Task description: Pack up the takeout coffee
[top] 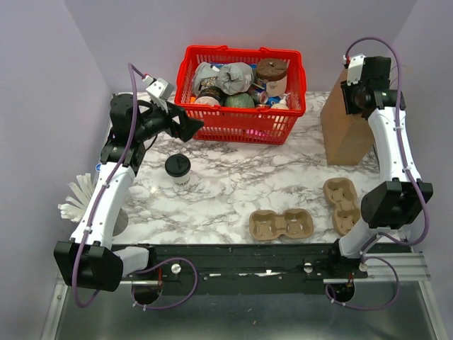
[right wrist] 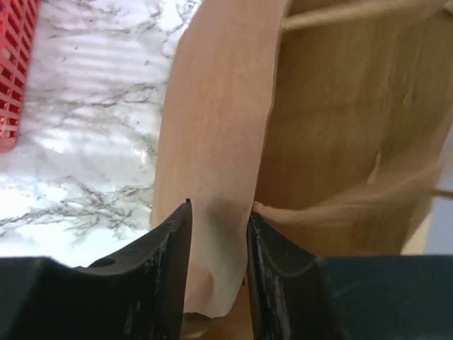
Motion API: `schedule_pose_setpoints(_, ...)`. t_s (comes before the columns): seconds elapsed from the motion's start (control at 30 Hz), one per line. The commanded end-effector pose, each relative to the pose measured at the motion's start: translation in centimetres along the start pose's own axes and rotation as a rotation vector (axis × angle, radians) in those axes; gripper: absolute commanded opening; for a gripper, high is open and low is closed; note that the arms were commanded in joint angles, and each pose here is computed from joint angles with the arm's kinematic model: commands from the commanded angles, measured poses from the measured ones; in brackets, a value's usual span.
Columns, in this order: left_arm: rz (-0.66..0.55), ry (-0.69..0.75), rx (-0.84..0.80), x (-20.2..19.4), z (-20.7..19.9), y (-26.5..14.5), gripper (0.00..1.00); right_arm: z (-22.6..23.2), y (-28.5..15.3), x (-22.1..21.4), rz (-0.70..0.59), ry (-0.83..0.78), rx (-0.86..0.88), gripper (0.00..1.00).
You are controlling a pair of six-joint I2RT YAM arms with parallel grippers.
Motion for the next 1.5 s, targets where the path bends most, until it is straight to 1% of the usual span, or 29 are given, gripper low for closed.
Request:
schedule_pose_setpoints(0.0, -0.025, 0.005, -0.02, 0.4, -0.4, -0.1, 0.98, 0.5, -1.7, -0.6, 0.004, 0.024, 0.068, 0.33)
schedule_pose_setpoints(0.07, -0.025, -0.005, -0.024, 0.3, -0.4, 0.0, 0.98, 0.8, -2.2, -0.6, -0.003, 0.02, 0.101, 0.24)
schedule_pose_setpoints(0.17, -0.029, -0.015, -0.026, 0.3, -0.3, 0.2, 0.98, 0.7, -2.6, -0.9, 0.003, 0.017, 0.095, 0.03)
schedule_pose_setpoints(0.2, -0.031, -0.016, -0.027, 0.3, -0.3, 0.3, 0.98, 0.6, -2.7, -0.9, 0.0, 0.014, 0.086, 0.01)
schedule_pose_setpoints(0.33, -0.03, -0.011, -0.038, 0.4, -0.5, 0.4, 0.98, -0.4, -5.2, 0.4, -0.085, -0.026, 0.042, 0.01)
schedule_pose_setpoints(0.47, -0.023, -0.01, -0.054, 0.3, -0.7, 0.7, 0.98, -1.1, -9.5, 2.3, -0.2, -0.03, 0.044, 0.01)
schedule_pose_setpoints(0.5, -0.017, -0.017, -0.057, 0.1, -0.7, 0.8, 0.98, -1.4, -11.6, 3.1, -0.263, -0.027, 0.047, 0.0)
schedule_pose_setpoints(0.6, -0.014, -0.017, -0.059, 0.2, -0.5, 1.2, 0.98, -1.0, -14.7, 4.2, -0.381, -0.053, 0.112, 0.01)
schedule_pose_setpoints(0.63, -0.019, -0.013, -0.058, 0.5, -0.4, 1.2, 0.98, -1.1, -16.6, 4.4, -0.437, -0.073, 0.123, 0.0)
schedule_pose_setpoints(0.67, -0.017, -0.012, -0.059, 0.5, -0.3, 1.4, 0.98, -0.5, -17.5, 4.5, -0.476, -0.101, 0.185, 0.0)
schedule_pose_setpoints(0.77, -0.017, -0.008, -0.057, 0.9, 0.0, 1.6, 0.98, 0.3, -20.5, 4.2, -0.574, -0.184, 0.245, 0.01)
schedule_pose_setpoints(0.8, -0.012, -0.011, -0.057, 0.8, 0.2, 1.9, 0.98, 1.1, -21.2, 4.1, -0.608, -0.221, 0.308, 0.01)
schedule_pose_setpoints(0.83, -0.019, -0.004, -0.055, 1.2, 0.3, 1.9, 0.98, 1.7, -21.8, 3.9, -0.625, -0.267, 0.336, 0.01)
schedule_pose_setpoints(0.97, -0.019, 0.009, -0.048, 1.6, 0.6, 2.2, 0.98, 5.7, -26.1, 3.1, -0.748, -0.449, 0.556, 0.0)
schedule_pose_setpoints(1.03, -0.014, 0.014, -0.042, 1.7, 0.8, 2.2, 0.98, 7.2, -27.4, 2.7, -0.787, -0.528, 0.645, 0.01)
schedule_pose_setpoints(1.1, -0.004, 0.024, -0.029, 1.6, 1.0, 2.2, 0.98, 8.8, -28.9, 2.6, -0.831, -0.567, 0.749, 0.0)
schedule_pose_setpoints(1.2, 0.008, 0.054, -0.01, 1.7, 1.1, 1.9, 0.98, 10.5, -30.3, 2.3, -0.848, -0.617, 0.877, 0.01)
schedule_pose_setpoints(1.3, 0.025, 0.075, 0.011, 1.7, 1.1, 1.5, 0.98, 11.8, -30.3, 1.3, -0.816, -0.705, 0.95, 0.0)
schedule_pose_setpoints(1.33, 0.029, 0.089, 0.017, 1.7, 1.1, 1.3, 0.98, 12.2, -29.4, 0.7, -0.794, -0.76, 0.958, 0.01)
schedule_pose_setpoints(1.47, 0.047, 0.11, 0.034, 1.4, 0.9, 0.6, 0.98, 13.4, -26.9, -0.9, -0.752, -0.859, 0.961, 0.01)
Point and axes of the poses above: each gripper's point midway between its finger pads, its own y axis out along the fingers, its own z axis along the line the jaws close on, x = y × z, the point moved 7 cm from there along -y, back along the fingers, and after that the axes turned 10 degrees about y, right-handed, at the moved point
